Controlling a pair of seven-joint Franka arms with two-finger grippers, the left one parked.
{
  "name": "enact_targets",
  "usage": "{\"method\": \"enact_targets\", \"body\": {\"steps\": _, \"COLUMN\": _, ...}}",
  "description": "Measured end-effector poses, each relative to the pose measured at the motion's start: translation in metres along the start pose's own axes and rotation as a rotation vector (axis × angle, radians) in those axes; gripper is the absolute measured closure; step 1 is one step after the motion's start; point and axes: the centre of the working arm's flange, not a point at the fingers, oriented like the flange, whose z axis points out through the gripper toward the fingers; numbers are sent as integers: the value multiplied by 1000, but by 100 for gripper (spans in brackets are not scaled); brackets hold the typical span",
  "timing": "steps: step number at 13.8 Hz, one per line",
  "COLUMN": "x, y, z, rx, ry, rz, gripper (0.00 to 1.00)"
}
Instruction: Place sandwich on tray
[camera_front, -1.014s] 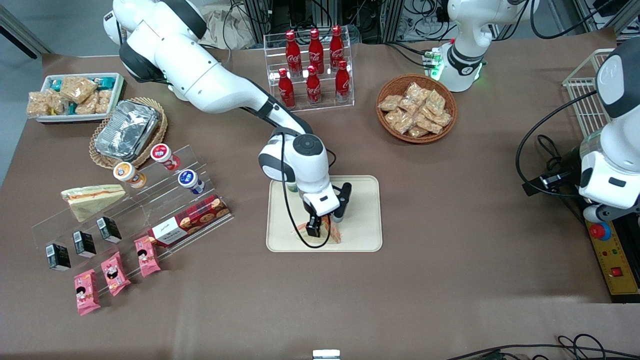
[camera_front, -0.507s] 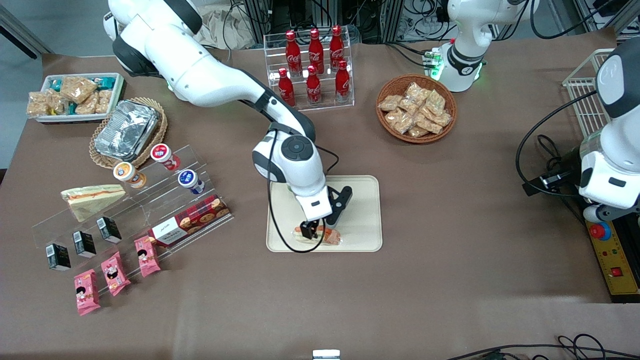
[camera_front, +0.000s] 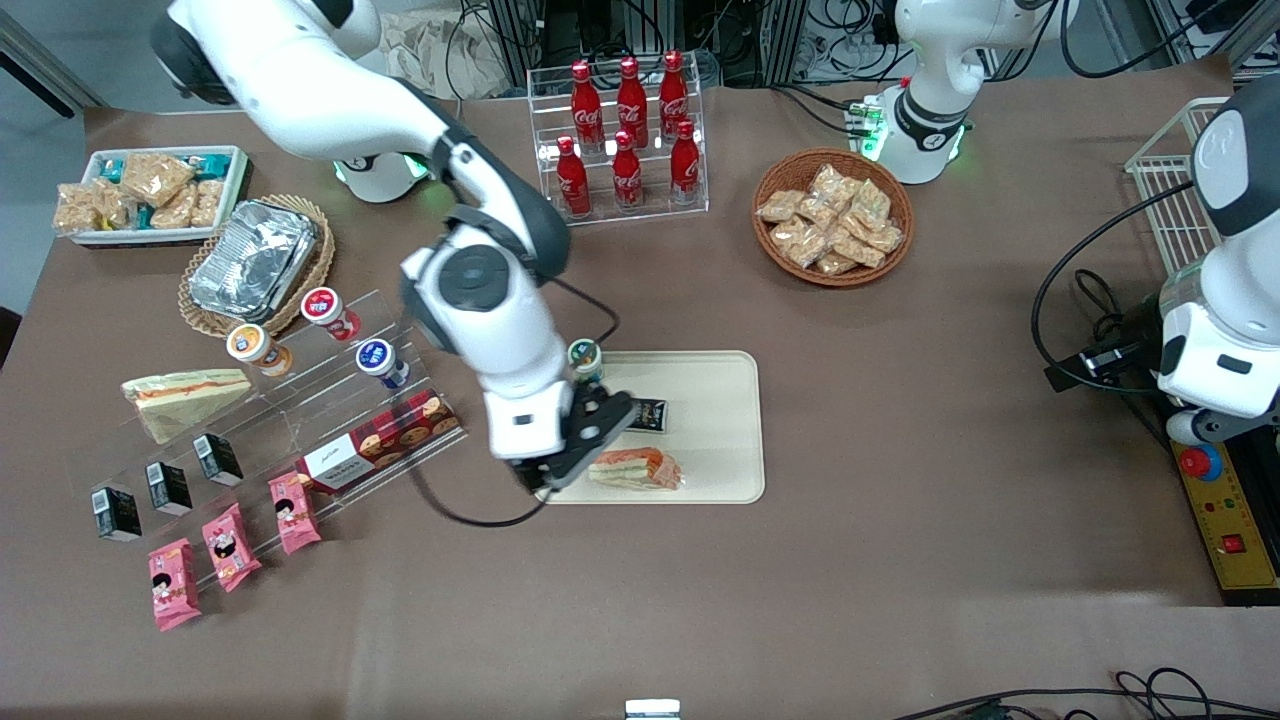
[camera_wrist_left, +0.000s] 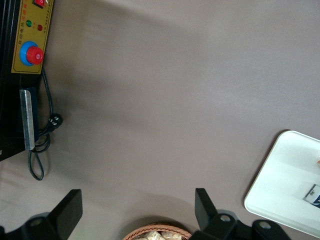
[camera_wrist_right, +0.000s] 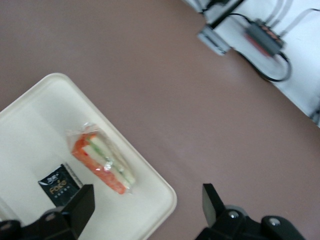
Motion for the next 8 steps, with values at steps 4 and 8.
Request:
{"method": "enact_targets", "body": {"steps": 4, "x": -36, "y": 105, "z": -62, "rx": 3, "ry": -51, "rz": 193, "gripper": 4}}
{"method": "enact_targets", "body": {"steps": 8, "x": -96, "y": 191, "z": -135, "rx": 3, "ry": -129, "rz": 370, "gripper": 4}}
